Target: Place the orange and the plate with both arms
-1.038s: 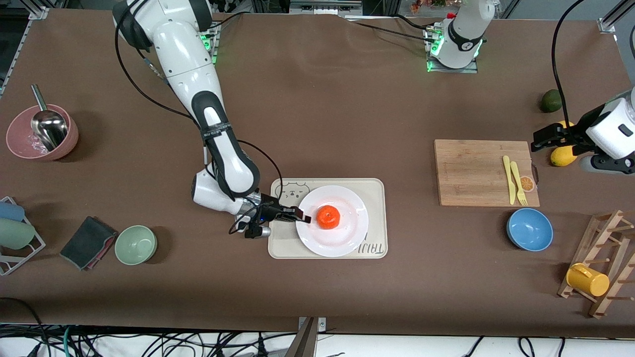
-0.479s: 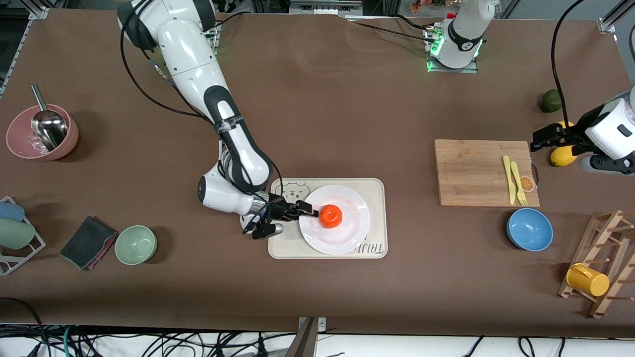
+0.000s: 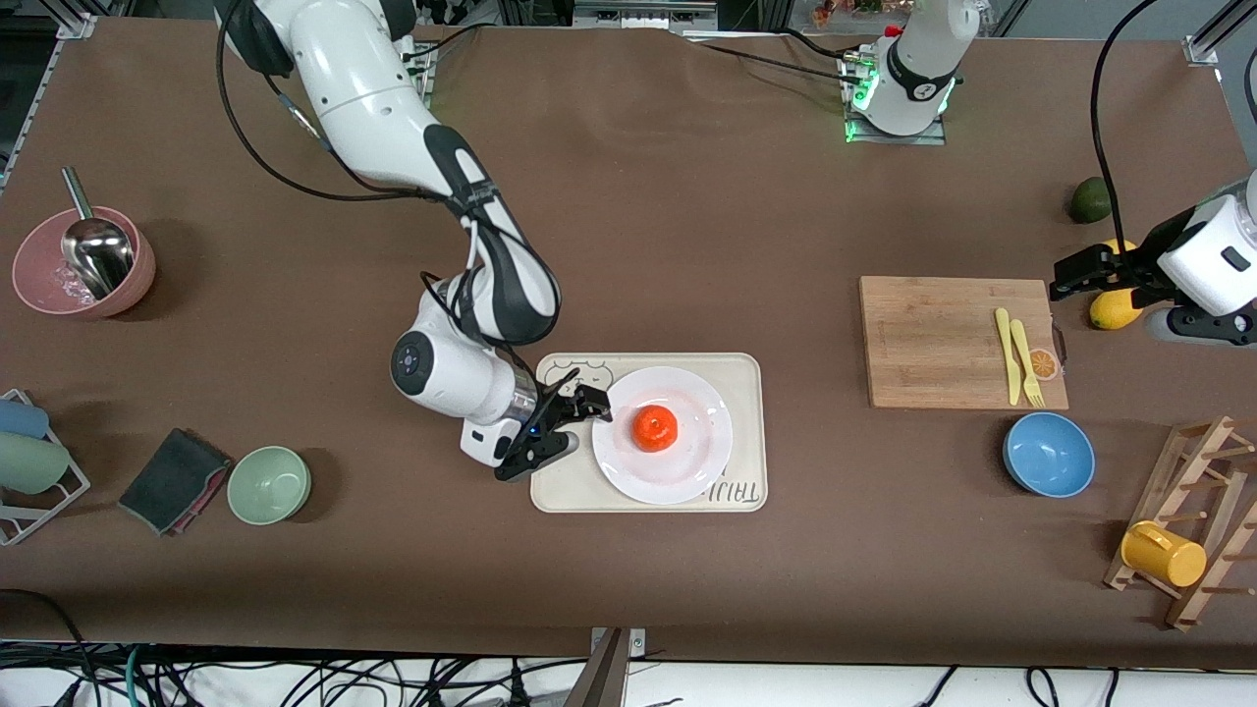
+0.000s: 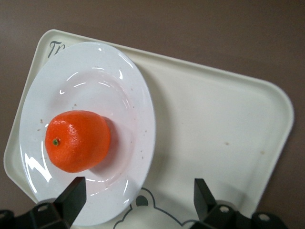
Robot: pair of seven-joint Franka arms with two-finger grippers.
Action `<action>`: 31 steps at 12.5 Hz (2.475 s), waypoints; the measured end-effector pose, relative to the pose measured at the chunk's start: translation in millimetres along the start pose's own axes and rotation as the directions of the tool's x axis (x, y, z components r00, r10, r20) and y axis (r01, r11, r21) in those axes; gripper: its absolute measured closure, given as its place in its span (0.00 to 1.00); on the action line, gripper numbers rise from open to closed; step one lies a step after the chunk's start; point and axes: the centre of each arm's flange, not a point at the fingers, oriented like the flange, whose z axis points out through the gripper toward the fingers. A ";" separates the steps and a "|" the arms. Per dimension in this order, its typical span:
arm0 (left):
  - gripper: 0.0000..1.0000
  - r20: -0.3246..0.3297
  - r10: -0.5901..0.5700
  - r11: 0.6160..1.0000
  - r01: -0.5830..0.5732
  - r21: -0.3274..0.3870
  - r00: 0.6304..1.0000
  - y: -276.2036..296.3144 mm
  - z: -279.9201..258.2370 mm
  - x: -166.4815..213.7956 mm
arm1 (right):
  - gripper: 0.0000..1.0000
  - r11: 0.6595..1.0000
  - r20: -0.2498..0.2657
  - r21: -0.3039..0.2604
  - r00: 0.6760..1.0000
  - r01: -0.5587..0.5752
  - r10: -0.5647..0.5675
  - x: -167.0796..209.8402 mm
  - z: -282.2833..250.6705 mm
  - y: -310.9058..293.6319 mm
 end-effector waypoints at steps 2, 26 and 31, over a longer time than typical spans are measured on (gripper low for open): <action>0.00 0.000 0.000 1.000 0.000 0.000 1.000 0.0 0.2 0.0 | 0.00 0.989 0.064 -0.120 0.995 0.082 -0.074 5.5 -35.6 -3.2; 0.00 0.003 0.003 1.000 -0.003 0.000 1.000 1.6 1.4 0.3 | 0.00 0.851 0.045 -0.393 0.917 -0.349 0.397 -182.3 -491.4 147.0; 0.00 0.003 0.003 1.000 -0.003 0.000 1.000 1.6 1.5 0.3 | 0.00 0.857 0.057 -0.392 0.921 -0.335 0.386 -174.8 -495.5 138.2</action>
